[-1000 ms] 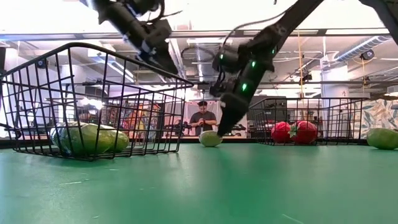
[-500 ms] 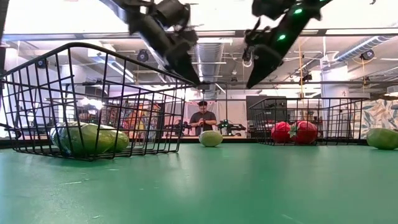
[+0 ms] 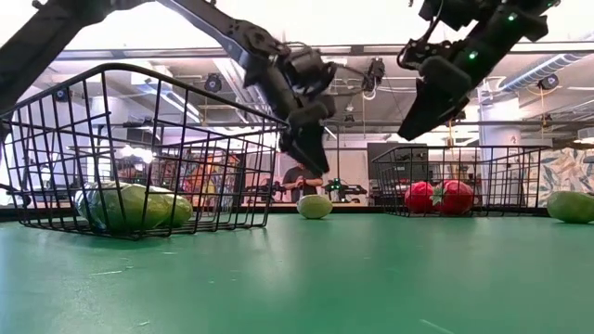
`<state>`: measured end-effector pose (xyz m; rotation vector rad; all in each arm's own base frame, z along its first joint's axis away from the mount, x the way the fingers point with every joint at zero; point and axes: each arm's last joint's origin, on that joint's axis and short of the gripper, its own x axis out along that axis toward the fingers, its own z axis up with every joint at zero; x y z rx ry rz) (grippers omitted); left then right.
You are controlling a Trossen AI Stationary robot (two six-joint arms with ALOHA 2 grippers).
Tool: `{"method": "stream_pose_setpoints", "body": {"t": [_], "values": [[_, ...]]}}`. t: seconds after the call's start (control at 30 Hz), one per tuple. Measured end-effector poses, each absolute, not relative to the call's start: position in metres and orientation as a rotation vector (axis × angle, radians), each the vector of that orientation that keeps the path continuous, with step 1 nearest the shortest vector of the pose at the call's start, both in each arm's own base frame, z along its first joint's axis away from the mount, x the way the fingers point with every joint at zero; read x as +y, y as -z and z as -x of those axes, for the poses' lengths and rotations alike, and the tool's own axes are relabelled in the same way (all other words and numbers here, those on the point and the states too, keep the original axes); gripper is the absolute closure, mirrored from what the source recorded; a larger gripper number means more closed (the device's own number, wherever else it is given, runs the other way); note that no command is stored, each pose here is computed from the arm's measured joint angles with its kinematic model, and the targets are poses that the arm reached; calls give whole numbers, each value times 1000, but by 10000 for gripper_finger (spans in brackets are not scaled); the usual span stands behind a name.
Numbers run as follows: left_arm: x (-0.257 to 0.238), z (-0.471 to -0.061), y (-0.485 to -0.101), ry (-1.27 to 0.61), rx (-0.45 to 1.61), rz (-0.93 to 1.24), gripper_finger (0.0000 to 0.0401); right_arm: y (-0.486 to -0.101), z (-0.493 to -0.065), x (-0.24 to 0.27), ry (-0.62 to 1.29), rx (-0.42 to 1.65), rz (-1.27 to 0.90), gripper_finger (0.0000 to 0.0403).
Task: Sort produce into baskets
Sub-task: Put the left lime into the gold metal wire basket
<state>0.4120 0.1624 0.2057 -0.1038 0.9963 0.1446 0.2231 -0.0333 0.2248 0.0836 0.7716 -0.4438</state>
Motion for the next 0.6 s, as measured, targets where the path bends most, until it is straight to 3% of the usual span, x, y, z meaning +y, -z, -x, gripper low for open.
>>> {"method": "stream_pose_setpoints", "body": {"t": [0.33, 0.6], "values": [[167, -414, -178, -88, 1059, 68, 105, -228, -226, -31, 427, 731, -74, 26], [170, -416, -163, -91, 1096, 42, 95, -228, -227, -31, 427, 726, -75, 26]]}}
